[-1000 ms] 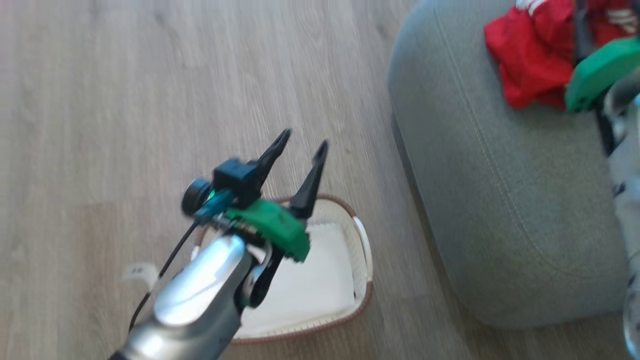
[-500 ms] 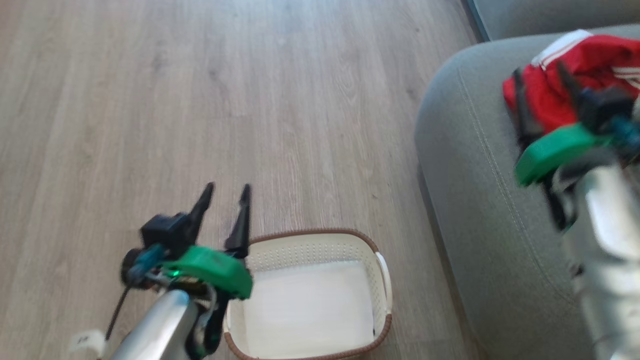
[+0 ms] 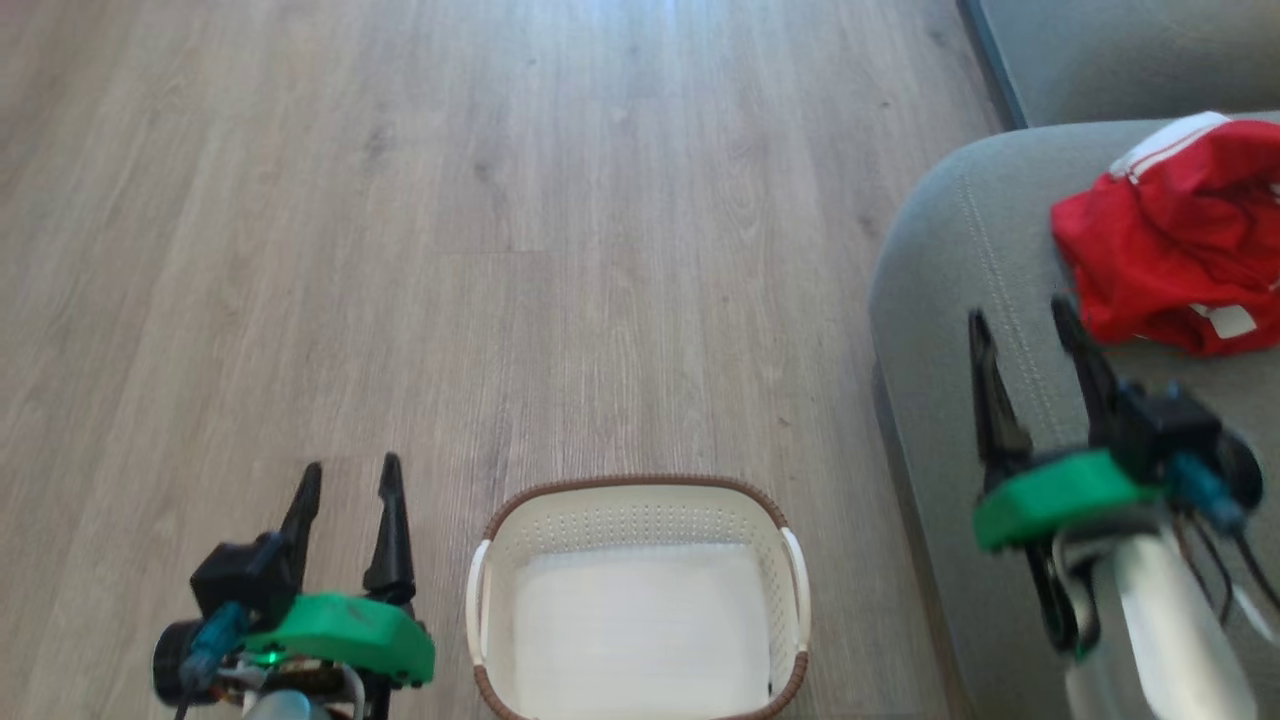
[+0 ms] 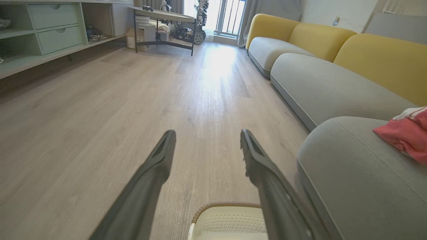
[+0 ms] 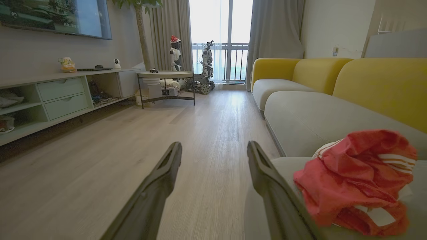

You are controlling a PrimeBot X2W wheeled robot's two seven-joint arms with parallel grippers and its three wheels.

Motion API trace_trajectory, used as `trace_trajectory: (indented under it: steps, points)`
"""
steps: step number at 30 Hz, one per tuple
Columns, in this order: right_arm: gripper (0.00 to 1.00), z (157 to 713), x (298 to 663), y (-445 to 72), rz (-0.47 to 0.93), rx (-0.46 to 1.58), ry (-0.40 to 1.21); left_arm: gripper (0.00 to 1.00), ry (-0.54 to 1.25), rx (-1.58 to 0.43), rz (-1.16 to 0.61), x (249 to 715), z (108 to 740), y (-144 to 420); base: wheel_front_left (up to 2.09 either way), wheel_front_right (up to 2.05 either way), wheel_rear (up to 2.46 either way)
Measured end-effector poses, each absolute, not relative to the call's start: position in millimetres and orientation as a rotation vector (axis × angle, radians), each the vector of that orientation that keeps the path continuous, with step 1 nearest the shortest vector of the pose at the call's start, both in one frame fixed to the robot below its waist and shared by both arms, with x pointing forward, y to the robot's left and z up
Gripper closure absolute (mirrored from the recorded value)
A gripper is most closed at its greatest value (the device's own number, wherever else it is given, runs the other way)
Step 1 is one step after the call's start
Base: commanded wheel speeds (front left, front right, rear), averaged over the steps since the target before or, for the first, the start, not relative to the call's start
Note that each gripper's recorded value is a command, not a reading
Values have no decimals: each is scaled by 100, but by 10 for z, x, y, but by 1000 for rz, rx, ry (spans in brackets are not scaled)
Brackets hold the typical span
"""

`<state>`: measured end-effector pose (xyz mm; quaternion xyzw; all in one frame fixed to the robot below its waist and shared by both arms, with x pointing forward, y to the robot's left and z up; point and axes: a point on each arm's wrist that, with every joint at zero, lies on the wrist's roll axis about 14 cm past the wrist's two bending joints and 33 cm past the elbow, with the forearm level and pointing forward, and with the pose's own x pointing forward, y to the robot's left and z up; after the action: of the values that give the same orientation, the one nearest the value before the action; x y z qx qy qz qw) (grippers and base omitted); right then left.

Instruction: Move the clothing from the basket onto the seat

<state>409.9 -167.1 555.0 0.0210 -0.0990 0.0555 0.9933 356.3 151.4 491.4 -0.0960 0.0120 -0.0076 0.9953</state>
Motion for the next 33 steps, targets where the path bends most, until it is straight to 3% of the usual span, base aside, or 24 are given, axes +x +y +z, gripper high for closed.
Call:
trace_trajectory:
  steps: [12, 33]
  points:
    - [0, 5272, 3822, -1586, 125, 149, -132, 0, 52, -199, 86, 3311, 4770, 1772, 0, 0, 0]
    - [0, 5171, 3743, -1457, 159, 156, -99, 0, 39, -189, 122, 3197, 4757, 1888, 0, 0, 0]
